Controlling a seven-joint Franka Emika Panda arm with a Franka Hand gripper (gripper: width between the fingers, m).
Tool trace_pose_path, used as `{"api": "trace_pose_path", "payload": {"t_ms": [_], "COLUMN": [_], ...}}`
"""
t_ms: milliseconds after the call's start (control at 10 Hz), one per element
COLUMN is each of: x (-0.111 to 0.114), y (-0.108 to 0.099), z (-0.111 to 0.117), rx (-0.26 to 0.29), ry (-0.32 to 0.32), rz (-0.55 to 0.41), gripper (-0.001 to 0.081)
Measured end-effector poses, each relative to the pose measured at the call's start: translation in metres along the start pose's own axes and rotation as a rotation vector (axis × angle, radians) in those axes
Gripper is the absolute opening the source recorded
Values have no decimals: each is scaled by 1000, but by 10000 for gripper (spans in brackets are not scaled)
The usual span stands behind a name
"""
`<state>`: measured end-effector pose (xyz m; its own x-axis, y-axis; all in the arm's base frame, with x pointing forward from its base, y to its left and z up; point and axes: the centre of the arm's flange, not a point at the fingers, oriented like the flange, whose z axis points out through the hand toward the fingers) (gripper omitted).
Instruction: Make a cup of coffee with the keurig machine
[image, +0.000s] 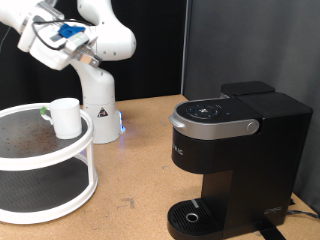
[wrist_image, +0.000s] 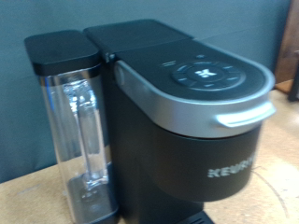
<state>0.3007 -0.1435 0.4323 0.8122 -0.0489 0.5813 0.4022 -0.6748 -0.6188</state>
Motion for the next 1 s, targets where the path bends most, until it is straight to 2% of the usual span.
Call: {"api": "trace_pose_path", "payload": {"t_ms": [100, 600, 700, 900, 1000], "x": [-6, -28, -28, -31, -31], "y": [0, -7, -6, 0, 2], "z": [-14, -81, -79, -78, -80], "rx": [3, 112, 111, 47, 38], "ry": [21, 51, 48, 7, 11], "rz": [4, -27, -24, -72, -96], "gripper": [3, 3, 3, 3, 3]}}
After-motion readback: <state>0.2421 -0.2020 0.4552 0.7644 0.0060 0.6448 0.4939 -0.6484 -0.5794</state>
